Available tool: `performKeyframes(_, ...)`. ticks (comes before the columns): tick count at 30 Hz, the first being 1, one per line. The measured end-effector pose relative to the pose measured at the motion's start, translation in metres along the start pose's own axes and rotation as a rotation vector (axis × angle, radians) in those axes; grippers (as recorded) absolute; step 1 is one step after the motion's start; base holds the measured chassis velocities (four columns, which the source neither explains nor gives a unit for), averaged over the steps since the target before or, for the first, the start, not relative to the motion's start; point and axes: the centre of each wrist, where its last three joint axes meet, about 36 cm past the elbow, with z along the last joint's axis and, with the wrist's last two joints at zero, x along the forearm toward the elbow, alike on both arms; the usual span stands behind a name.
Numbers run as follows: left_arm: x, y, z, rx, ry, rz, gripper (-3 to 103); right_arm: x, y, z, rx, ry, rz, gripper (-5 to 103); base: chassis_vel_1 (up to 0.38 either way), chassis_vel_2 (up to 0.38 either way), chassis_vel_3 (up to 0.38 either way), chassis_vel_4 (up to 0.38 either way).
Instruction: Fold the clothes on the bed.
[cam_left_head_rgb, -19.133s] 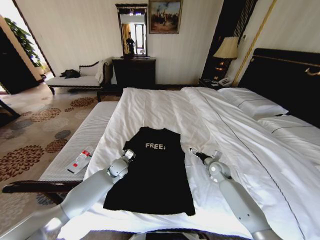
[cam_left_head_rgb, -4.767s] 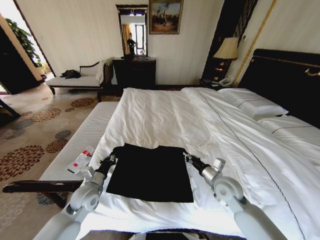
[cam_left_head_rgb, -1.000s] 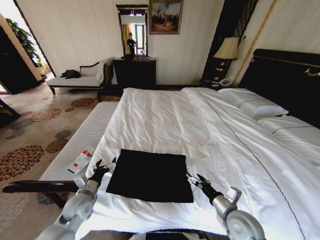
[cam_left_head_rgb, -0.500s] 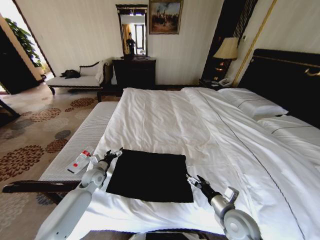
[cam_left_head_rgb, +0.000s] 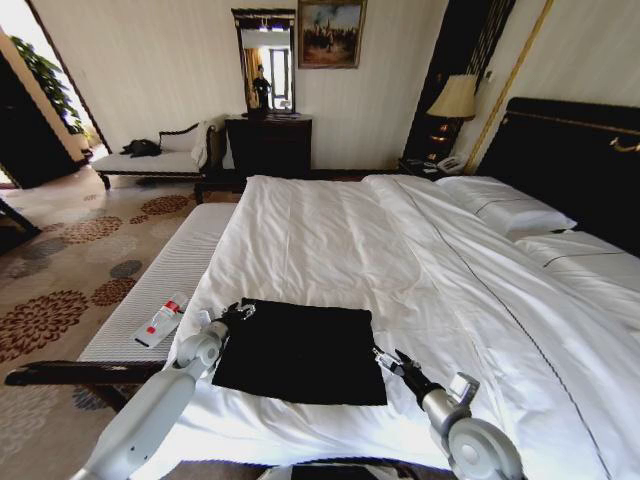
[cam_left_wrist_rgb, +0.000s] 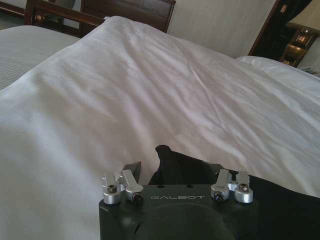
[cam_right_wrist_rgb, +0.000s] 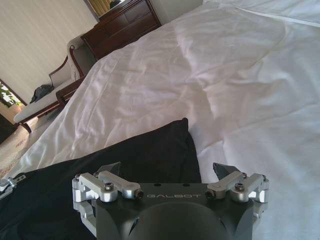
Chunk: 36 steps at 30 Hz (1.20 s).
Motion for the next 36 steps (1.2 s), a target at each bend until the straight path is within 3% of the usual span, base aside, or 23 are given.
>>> performKeyframes(2,0.0,0.0,0.0,0.0,0.0,-0.005,59,-0.002,0.0,-0.004,-0.003,0.002,-0.004,100,0.0,0.0,0.0,0.0)
performKeyframes(7,0.0,0.001,-0.001,-0.001,-0.001,-0.009,48,-0.008,0.0,-0.012,-0.007,0.005,-0.011,100,0.0,0.0,0.0,0.0)
performKeyframes(12,-0.001,0.0,0.002,0.003,0.002,-0.015,20,-0.025,-0.003,-0.029,-0.028,0.021,-0.025,100,0.0,0.0,0.0,0.0)
performKeyframes(19,-0.003,-0.002,0.005,0.004,0.01,-0.018,2,-0.05,-0.016,-0.039,-0.069,0.063,-0.033,100,0.0,0.0,0.0,0.0)
performKeyframes(25,-0.006,-0.008,0.005,0.007,0.012,-0.025,0,-0.114,-0.042,-0.059,-0.109,0.102,-0.027,100,0.0,0.0,0.0,0.0)
performKeyframes(36,-0.003,-0.006,0.007,0.018,0.008,-0.034,0,-0.174,-0.066,-0.07,-0.145,0.096,-0.008,100,0.0,0.0,0.0,0.0)
